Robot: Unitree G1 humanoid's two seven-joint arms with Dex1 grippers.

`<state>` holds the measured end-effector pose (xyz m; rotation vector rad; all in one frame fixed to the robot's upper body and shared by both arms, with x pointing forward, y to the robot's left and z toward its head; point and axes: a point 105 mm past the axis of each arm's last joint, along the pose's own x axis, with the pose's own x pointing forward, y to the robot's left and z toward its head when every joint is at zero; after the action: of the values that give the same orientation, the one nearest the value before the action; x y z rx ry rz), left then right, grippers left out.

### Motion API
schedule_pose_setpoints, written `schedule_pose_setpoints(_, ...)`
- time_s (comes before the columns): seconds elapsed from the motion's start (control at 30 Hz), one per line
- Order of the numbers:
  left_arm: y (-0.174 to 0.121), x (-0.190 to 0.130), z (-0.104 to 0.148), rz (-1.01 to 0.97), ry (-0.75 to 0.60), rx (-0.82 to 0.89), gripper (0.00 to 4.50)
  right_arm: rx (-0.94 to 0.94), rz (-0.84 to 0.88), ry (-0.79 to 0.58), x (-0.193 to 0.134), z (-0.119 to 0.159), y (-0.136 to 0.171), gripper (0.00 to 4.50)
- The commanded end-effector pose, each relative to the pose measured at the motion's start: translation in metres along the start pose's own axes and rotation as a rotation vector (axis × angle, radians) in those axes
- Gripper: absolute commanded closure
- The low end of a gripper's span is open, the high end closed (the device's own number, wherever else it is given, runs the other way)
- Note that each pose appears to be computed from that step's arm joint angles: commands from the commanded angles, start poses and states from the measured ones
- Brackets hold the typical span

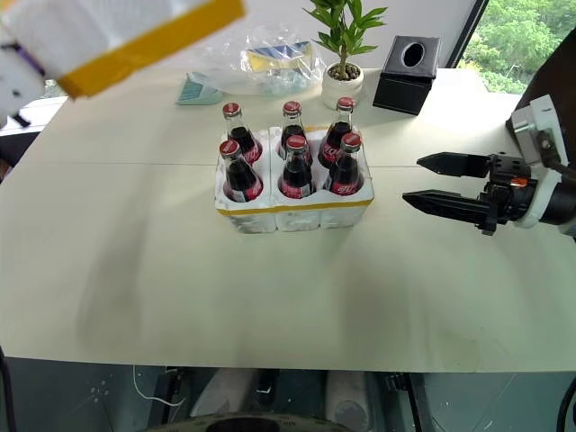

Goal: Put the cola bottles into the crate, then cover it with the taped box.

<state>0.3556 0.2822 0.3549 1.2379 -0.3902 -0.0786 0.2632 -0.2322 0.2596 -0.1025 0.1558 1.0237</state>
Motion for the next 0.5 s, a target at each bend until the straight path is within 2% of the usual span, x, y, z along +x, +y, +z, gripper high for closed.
schedule_pose_setpoints(0.03, -0.013, 0.007, 0.053, -0.099, -0.198, -0.053, 3.27, -0.049, 0.001, -0.034, -0.006, 0.01, 0.006, 0.0)
schedule_pose_setpoints(0.1, -0.029, 0.008, 0.072, -0.183, -0.257, -0.043, 3.27, -0.043, -0.01, -0.04, -0.006, 0.01, 0.005, 0.0)
schedule_pose_setpoints(0.23, -0.062, 0.004, 0.085, -0.329, -0.277, 0.039, 3.27, -0.04, -0.024, -0.045, -0.007, 0.008, 0.006, 0.0)
schedule_pose_setpoints(0.4, -0.082, -0.002, 0.087, -0.402, -0.254, 0.125, 3.27, -0.035, -0.039, -0.05, -0.009, 0.007, 0.008, 0.0)
schedule_pose_setpoints(0.5, -0.095, -0.004, 0.081, -0.423, -0.226, 0.307, 3.27, -0.037, -0.056, -0.062, -0.009, 0.008, 0.008, 0.0)
